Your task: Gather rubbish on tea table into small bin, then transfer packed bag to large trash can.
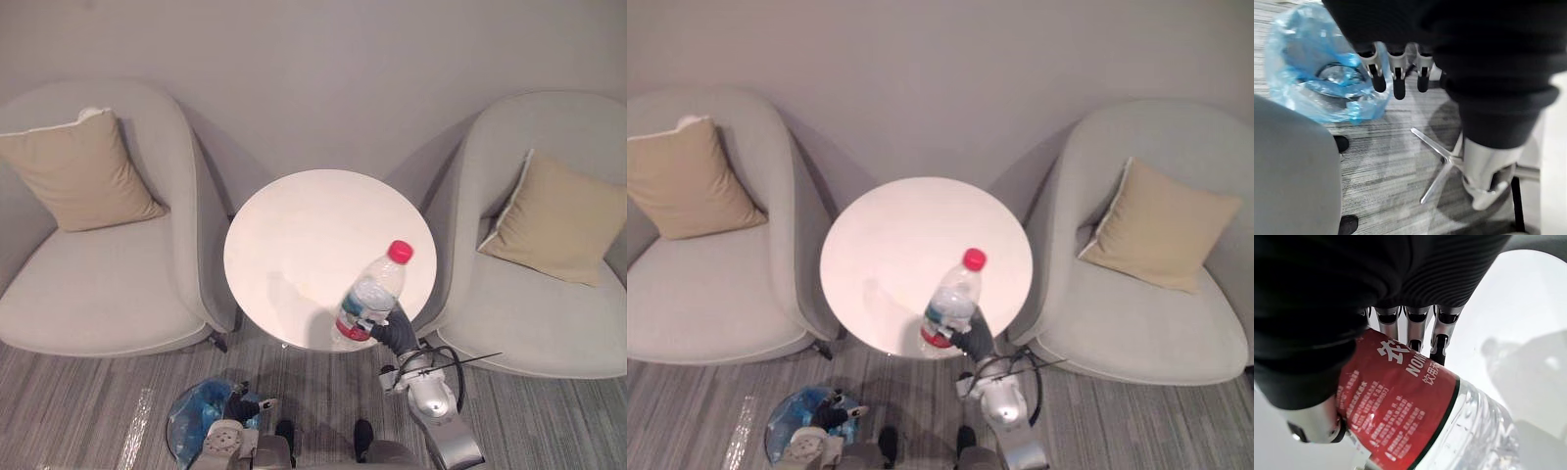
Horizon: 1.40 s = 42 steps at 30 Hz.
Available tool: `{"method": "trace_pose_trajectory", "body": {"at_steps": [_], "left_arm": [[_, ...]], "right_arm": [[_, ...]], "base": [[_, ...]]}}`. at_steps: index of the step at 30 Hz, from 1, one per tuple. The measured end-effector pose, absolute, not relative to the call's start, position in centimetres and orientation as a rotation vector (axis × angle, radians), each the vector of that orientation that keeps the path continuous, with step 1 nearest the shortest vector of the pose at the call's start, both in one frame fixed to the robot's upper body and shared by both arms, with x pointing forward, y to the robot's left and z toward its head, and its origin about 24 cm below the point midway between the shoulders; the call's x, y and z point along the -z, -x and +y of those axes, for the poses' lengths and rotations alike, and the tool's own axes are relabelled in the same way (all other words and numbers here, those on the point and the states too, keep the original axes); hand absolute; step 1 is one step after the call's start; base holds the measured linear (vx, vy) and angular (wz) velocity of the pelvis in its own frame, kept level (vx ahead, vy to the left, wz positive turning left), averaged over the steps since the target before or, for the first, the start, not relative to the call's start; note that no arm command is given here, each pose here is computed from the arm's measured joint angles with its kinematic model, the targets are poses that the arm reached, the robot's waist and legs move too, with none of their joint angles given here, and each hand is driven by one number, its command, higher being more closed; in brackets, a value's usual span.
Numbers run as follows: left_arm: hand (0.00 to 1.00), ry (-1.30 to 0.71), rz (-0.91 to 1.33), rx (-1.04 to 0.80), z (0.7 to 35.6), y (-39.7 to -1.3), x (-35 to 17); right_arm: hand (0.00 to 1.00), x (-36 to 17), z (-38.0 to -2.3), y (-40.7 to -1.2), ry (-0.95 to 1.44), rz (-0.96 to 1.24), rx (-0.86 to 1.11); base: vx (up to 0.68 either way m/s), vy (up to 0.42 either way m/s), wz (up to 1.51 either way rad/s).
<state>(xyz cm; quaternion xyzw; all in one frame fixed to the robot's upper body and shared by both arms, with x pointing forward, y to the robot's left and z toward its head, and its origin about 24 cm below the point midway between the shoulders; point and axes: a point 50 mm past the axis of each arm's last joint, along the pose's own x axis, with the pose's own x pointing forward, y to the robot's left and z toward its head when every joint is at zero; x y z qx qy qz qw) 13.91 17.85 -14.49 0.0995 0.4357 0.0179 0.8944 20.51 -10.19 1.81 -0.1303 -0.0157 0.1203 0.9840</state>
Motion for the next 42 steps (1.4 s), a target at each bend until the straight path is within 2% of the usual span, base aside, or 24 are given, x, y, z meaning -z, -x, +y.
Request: {"method": "trace_pose_trajectory", "body": {"at_steps": [15,20,24,30,42], "left_arm": [[0.00,-0.187,0.881,-0.032,17.2,-14.4,14.3],[0.00,-0.215,0.873,0.004,16.7,-14.6,14.2],[0.00,-0.226,0.878,0.086,14.5,-14.3,14.5],[0.00,-0.306,0.892,0.109,15.8,-13.9,14.6],[0.00,-0.328,0.886,0.053,17.9,-14.0,14.4]], "right_arm": [[1.00,-3.7,-8.9,-21.4,0.285,-0.128,-0.255],[1.00,-3.4,-10.6,-22.0,0.294,-0.107,-0.165],[1.00,-3.1,-11.8,-22.3,0.276,-0.086,-0.075],[1.00,-2.0,-10.4,-21.9,0.234,-0.029,-0.104],[1.00,-0.9,-9.4,-21.9,0.251,0.013,-0.180]], "base": [[-0.10,-0.105,1.02],[-0.13,-0.033,0.89],[-0.08,0.146,0.80],[-0.06,0.108,0.34],[0.04,-0.017,0.30]]}}
